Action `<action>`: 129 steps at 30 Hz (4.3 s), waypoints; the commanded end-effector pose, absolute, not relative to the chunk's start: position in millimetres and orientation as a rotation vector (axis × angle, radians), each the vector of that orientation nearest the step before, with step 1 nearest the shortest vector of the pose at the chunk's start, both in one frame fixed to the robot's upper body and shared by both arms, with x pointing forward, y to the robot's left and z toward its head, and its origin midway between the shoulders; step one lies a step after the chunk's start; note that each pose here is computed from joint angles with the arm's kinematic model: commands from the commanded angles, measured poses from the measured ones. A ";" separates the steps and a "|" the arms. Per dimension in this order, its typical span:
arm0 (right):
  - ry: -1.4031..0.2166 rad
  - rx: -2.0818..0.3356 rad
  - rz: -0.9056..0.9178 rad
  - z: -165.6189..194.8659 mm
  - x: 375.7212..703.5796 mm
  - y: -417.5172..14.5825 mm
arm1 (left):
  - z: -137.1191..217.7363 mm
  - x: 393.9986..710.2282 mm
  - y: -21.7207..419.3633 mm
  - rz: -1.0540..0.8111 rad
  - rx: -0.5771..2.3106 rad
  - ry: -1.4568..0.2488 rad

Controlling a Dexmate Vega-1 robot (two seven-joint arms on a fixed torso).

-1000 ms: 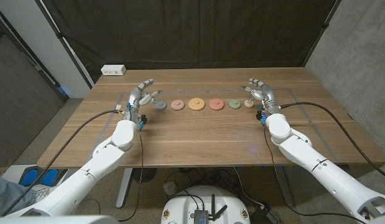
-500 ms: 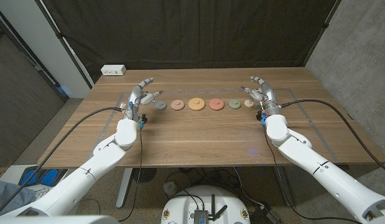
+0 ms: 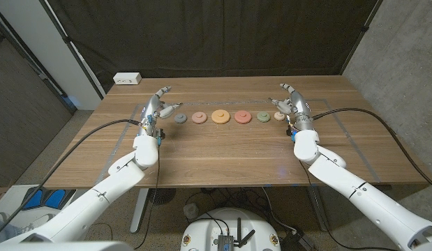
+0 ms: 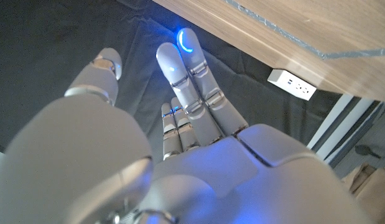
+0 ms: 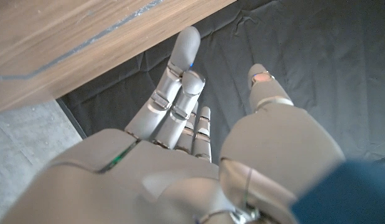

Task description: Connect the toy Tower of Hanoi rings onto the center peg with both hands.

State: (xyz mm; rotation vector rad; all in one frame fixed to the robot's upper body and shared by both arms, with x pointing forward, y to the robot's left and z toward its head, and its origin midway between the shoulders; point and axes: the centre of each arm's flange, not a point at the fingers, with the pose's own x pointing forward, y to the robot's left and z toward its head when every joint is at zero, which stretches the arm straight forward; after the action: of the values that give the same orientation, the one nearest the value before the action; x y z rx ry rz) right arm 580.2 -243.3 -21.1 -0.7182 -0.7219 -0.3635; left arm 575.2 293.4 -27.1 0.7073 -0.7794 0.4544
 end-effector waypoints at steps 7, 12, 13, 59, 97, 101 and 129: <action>-0.776 -0.903 -0.455 -30.1 582.7 -246.9 | -31.1 552.4 269.4 0.708 0.894 -0.760; -0.811 -1.029 -0.478 -35.5 583.1 -249.4 | -35.9 545.5 263.0 0.781 0.919 -0.767; -0.822 -1.043 -0.482 -35.9 582.4 -249.5 | -35.1 544.3 261.8 0.786 0.933 -0.764; -0.427 -1.330 -0.357 0.0 564.3 -227.2 | 16.1 556.0 265.5 0.403 1.238 -0.514; -0.246 -1.450 -0.185 -0.6 561.5 -216.4 | 15.5 548.9 276.6 0.237 1.259 -0.411; -0.245 -1.455 -0.179 1.2 564.2 -214.8 | 14.8 548.1 275.6 0.239 1.259 -0.414; -0.231 -1.485 -0.127 15.9 593.9 -197.7 | 5.5 538.0 285.0 0.282 1.188 -0.468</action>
State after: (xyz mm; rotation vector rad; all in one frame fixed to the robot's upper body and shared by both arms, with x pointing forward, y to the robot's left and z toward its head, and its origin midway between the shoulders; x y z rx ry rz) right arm 582.2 -204.1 11.1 -1.4690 -0.2409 -0.1422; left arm 543.8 279.8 8.8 1.2073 -0.4602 0.2649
